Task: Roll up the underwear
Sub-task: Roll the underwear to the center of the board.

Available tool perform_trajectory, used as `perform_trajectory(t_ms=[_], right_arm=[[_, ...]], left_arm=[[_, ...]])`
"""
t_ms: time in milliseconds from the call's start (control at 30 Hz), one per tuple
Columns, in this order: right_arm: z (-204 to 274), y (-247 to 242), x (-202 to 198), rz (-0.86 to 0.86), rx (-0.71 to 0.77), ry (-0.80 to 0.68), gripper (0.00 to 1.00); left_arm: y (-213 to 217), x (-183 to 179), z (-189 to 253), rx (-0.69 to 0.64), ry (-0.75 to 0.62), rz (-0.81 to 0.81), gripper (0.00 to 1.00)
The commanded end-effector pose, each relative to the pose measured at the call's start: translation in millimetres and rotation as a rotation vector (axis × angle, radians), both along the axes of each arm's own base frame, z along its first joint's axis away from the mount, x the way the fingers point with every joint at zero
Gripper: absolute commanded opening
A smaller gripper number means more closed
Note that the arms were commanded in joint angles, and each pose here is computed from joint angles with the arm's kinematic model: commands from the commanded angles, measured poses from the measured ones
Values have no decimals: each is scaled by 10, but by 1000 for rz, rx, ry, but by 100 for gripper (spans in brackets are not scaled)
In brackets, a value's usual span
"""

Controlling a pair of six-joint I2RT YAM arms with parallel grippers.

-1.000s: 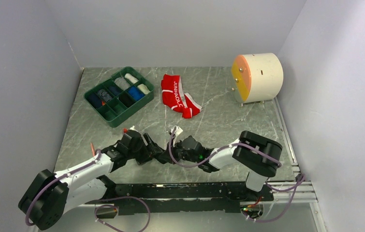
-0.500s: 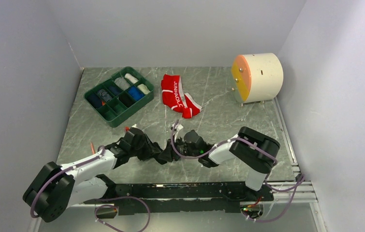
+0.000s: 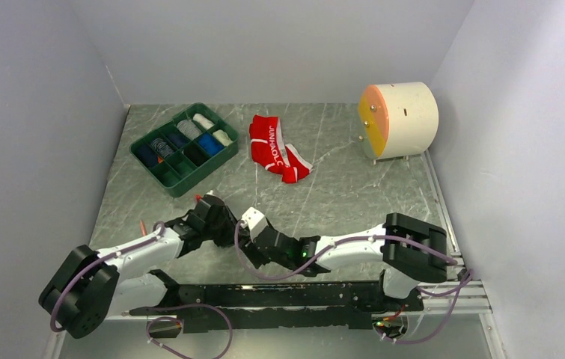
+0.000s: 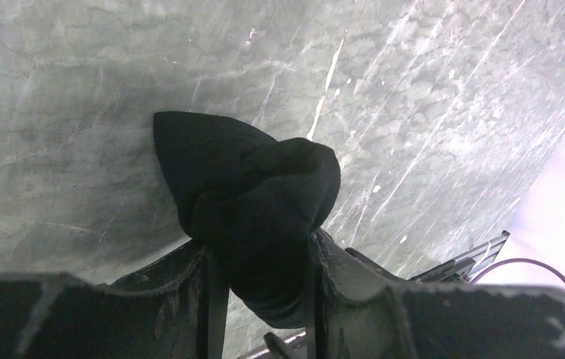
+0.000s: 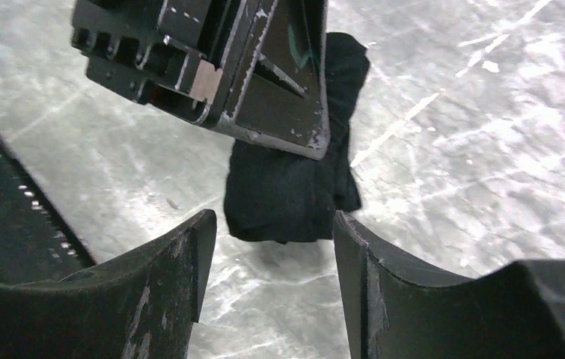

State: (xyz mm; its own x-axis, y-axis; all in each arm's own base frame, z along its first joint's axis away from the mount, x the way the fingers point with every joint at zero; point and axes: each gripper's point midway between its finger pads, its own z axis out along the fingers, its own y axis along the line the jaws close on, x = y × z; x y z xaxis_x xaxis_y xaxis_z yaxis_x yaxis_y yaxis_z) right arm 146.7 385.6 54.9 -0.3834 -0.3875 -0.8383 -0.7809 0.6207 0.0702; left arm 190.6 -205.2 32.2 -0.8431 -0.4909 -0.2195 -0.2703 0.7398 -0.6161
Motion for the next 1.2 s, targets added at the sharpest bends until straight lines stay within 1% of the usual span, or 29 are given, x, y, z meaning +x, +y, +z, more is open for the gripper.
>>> perform_trajectory(t_ms=[0, 133, 267, 400, 467, 533, 600, 667, 700, 733, 800, 833, 933, 1000, 1167], right_arm=[[214, -69, 223, -102, -65, -150, 62], [166, 70, 160, -93, -63, -141, 63], [150, 201, 99, -76, -17, -109, 65], [11, 178, 121, -117, -39, -89, 64], [-120, 125, 131, -135, -79, -83, 60], [-220, 99, 98, -126, -92, -58, 52], [-285, 88, 47, -105, -75, -17, 38], [-326, 44, 34, -111, -57, 25, 27], [-336, 31, 20, -103, -43, 49, 23], [-345, 21, 1, -91, -22, 80, 19], [-302, 30, 5, -78, 72, 162, 16], [-317, 11, -10, -71, 109, 209, 16], [-379, -19, -83, -55, 206, 352, 15], [-441, -52, -132, -53, 241, 411, 15], [-531, -100, -146, -91, 279, 488, 17]], left_arm=[[184, -140, -251, 121, 72, -19, 29], [166, -134, -262, 117, 78, -24, 29], [167, -148, -275, 119, 84, -28, 29], [171, -155, -277, 122, 88, -31, 29], [172, -161, -283, 126, 92, -36, 28], [167, -168, -287, 125, 96, -41, 28], [163, -168, -282, 123, 95, -43, 30], [162, -164, -269, 118, 90, -39, 34], [160, -164, -261, 112, 88, -36, 38], [155, -167, -249, 102, 84, -33, 44], [120, -169, -227, 69, 75, -36, 60], [98, -172, -222, 51, 73, -42, 65], [45, -197, -221, 19, 87, -60, 70], [44, -195, -227, 21, 88, -63, 72], [31, -200, -267, 14, 91, -65, 71]])
